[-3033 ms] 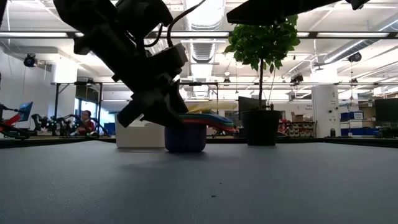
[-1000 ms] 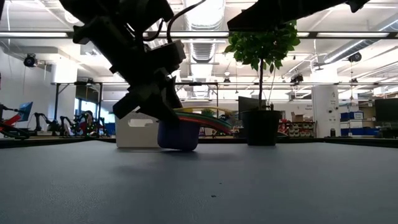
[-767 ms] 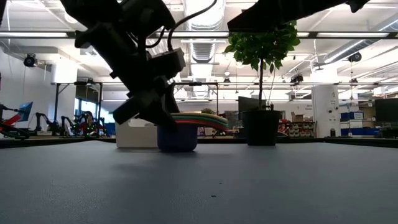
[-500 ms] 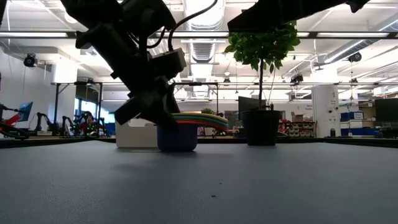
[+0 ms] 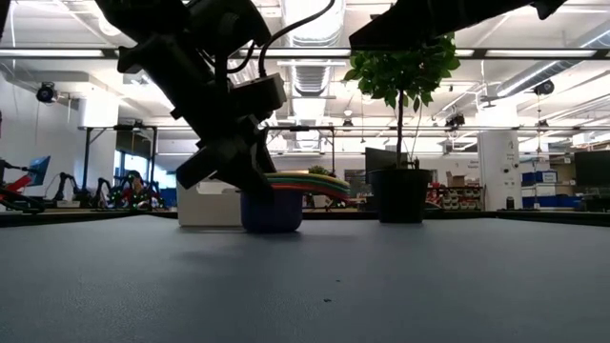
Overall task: Nest measuring cups in basket
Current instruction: Put the nested measuring cups into the white bin
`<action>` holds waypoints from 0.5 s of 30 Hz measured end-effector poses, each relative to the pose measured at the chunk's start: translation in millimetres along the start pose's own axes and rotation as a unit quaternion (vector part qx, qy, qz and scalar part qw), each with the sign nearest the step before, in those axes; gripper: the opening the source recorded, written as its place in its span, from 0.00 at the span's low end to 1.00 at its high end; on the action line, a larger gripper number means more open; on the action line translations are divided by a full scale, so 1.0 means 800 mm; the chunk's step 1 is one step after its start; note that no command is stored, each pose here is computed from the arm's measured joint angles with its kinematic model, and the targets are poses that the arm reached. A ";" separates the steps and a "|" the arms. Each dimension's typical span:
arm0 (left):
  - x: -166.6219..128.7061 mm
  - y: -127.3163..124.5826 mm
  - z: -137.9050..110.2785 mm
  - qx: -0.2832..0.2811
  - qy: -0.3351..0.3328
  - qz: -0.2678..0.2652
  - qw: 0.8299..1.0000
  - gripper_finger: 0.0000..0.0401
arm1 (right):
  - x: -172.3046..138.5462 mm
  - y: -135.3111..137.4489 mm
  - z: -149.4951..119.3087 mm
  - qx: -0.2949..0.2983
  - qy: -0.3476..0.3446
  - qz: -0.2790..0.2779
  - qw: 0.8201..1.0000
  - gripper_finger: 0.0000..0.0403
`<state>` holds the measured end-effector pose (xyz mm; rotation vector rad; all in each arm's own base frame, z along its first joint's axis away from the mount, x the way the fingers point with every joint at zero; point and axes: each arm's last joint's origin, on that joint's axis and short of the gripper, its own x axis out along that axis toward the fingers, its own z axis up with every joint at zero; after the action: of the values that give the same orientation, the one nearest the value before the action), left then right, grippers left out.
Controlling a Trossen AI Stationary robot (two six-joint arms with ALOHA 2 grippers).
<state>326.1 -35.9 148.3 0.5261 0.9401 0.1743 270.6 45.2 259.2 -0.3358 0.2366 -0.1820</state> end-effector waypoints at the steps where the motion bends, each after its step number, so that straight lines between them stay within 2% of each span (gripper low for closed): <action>1: 0.000 0.000 0.000 0.000 -0.001 0.000 1.000 0.25 | 0.000 0.000 0.000 0.000 0.000 0.000 1.000 0.55; 15: -0.018 0.007 0.008 -0.005 -0.027 -0.010 1.000 0.25 | 0.000 0.000 0.000 -0.001 0.002 0.000 1.000 0.55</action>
<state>323.4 -38.6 165.2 0.5100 0.8920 0.1453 270.5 45.1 258.8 -0.3376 0.2407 -0.1818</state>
